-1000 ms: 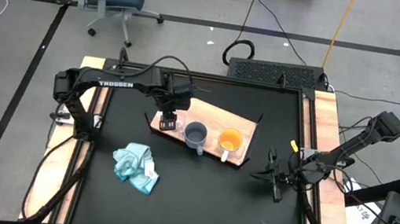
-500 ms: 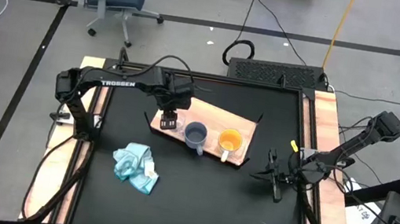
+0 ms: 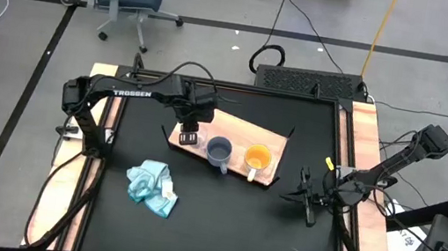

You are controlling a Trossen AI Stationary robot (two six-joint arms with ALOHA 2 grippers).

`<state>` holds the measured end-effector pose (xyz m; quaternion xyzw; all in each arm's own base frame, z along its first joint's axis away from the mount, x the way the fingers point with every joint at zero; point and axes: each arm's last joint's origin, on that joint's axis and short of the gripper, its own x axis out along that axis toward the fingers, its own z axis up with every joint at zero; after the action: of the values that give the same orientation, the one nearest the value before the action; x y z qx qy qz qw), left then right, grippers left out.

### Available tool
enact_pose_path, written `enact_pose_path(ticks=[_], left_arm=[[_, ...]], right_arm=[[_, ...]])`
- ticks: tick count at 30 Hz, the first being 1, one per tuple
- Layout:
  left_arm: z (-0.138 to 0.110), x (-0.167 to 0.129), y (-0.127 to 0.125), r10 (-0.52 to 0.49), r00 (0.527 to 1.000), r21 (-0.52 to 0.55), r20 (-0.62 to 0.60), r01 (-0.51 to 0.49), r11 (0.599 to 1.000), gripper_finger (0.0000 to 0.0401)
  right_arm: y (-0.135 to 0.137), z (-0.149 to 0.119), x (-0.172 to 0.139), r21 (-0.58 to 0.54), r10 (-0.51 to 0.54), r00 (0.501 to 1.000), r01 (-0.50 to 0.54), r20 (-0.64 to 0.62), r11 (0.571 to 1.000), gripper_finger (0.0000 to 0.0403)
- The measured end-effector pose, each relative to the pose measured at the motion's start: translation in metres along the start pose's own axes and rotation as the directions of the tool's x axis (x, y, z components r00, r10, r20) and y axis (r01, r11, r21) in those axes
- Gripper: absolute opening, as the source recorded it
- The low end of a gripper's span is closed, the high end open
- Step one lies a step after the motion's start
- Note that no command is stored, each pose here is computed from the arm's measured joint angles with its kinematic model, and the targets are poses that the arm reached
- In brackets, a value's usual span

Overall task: Stack small to large cups/mugs on shelf
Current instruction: Adjust the mugs on the shelf

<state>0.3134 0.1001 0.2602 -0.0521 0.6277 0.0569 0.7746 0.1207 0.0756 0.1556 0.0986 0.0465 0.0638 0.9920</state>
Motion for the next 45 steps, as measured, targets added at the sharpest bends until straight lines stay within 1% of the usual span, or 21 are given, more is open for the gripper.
enact_pose_path(ticks=[6, 12, 19, 22, 25, 31, 38, 45], left_arm=[[0.0004, -0.0001, 0.0001, 0.001, 1.000, 0.007, 0.004, -0.001, 1.000, 0.0046], [0.0013, -0.0001, 0.0002, 0.002, 1.000, 0.030, 0.013, -0.002, 1.000, 0.0006], [0.0016, -0.0003, 0.0008, 0.021, 1.000, 0.065, 0.015, -0.022, 0.998, 0.0004], [0.0018, -0.0004, 0.0013, 0.048, 0.999, 0.098, 0.013, -0.049, 0.994, 0.0003], [0.0017, -0.0005, 0.0017, 0.052, 0.999, 0.149, 0.013, -0.053, 0.987, 0.0003], [0.0013, -0.0004, 0.0013, 0.040, 0.999, 0.257, 0.010, -0.041, 0.965, 0.0002], [0.0005, -0.0006, 0.0005, 0.001, 1.000, 0.345, 0.007, -0.003, 0.939, 0.0001], [0.0004, -0.0006, 0.0004, -0.002, 1.000, 0.434, 0.006, -0.001, 0.901, 0.0001]], right_arm=[[0.0000, -0.0001, 0.0000, 0.000, 0.000, 1.000, 0.000, -0.001, 1.000, 0.0000], [0.0000, -0.0001, 0.0000, 0.000, 0.000, 1.000, 0.000, 0.000, 1.000, 0.0000], [0.0000, -0.0001, 0.0000, -0.001, 0.000, 1.000, 0.000, -0.001, 1.000, 0.0000], [0.0000, -0.0001, 0.0000, -0.001, 0.000, 1.000, 0.000, -0.001, 1.000, 0.0000], [0.0000, -0.0001, 0.0000, -0.001, 0.000, 1.000, 0.000, -0.001, 1.000, 0.0000], [0.0000, -0.0001, 0.0000, -0.001, 0.000, 1.000, 0.000, -0.001, 1.000, 0.0000], [0.0000, -0.0002, 0.0000, -0.001, 0.000, 1.000, 0.000, -0.001, 1.000, 0.0000], [-0.0002, -0.0012, 0.0000, -0.007, -0.002, 1.000, 0.002, -0.011, 1.000, 0.0000]])
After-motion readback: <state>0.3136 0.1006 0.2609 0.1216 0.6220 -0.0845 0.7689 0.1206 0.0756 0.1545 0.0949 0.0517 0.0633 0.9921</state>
